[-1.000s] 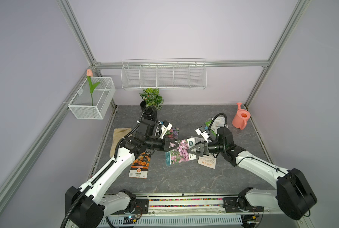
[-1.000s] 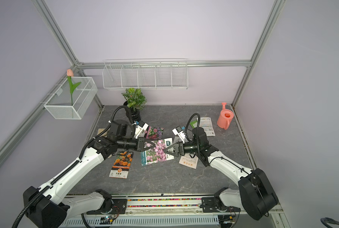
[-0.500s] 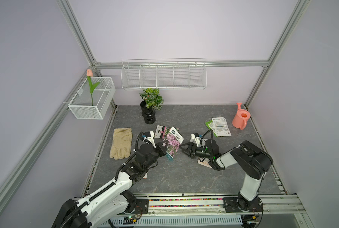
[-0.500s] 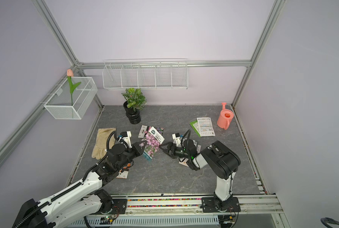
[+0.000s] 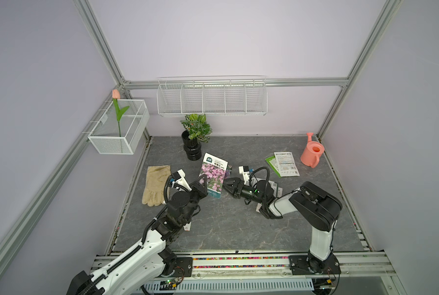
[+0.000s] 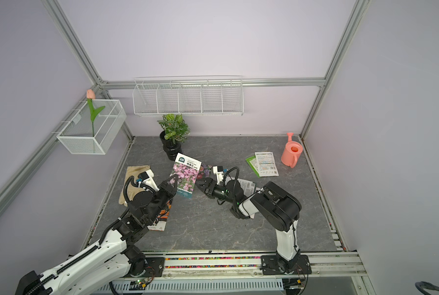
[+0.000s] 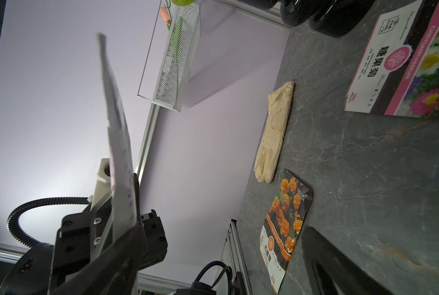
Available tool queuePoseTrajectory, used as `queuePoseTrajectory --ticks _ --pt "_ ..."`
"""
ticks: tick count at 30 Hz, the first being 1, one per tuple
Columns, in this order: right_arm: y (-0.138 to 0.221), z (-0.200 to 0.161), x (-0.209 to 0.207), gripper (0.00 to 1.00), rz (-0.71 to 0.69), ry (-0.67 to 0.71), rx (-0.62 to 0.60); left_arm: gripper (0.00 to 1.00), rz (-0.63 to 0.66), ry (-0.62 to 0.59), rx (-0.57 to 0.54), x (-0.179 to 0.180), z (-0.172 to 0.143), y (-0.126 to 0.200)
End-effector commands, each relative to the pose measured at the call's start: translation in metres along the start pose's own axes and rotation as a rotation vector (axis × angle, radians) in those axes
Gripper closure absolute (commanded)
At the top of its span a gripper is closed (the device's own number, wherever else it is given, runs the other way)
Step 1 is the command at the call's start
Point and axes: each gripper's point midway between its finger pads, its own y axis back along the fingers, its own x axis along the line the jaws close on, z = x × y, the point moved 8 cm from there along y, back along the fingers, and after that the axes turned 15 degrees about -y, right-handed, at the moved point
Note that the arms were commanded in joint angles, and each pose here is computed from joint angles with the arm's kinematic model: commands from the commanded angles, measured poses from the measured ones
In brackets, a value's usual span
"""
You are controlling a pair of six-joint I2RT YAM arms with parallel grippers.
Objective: Arrange the seed packets in a row
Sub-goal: Pick up the seed packet from the center of the board.
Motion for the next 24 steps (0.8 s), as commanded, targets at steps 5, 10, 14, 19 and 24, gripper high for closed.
queuePoseTrajectory --ticks 5,10,14,19,24 --pt "0.013 -0.001 0.029 0.02 0.089 0.100 -0.090 1.00 0.081 0.016 -0.018 0.008 0.001 0.003" --pt "0.009 0.000 0.032 0.01 0.100 0.121 -0.069 1.00 0.070 0.010 -0.008 0.006 0.001 0.003" --pt "-0.010 0.001 0.033 0.02 0.120 0.103 -0.018 1.00 0.048 0.014 0.020 0.002 -0.002 -0.002" --pt "-0.026 0.005 0.034 0.10 0.143 0.097 0.014 1.00 0.040 0.023 0.044 0.002 -0.006 -0.006" --pt "-0.033 0.005 0.036 0.34 0.155 0.097 0.029 1.00 0.046 0.021 0.044 0.002 -0.006 -0.006"
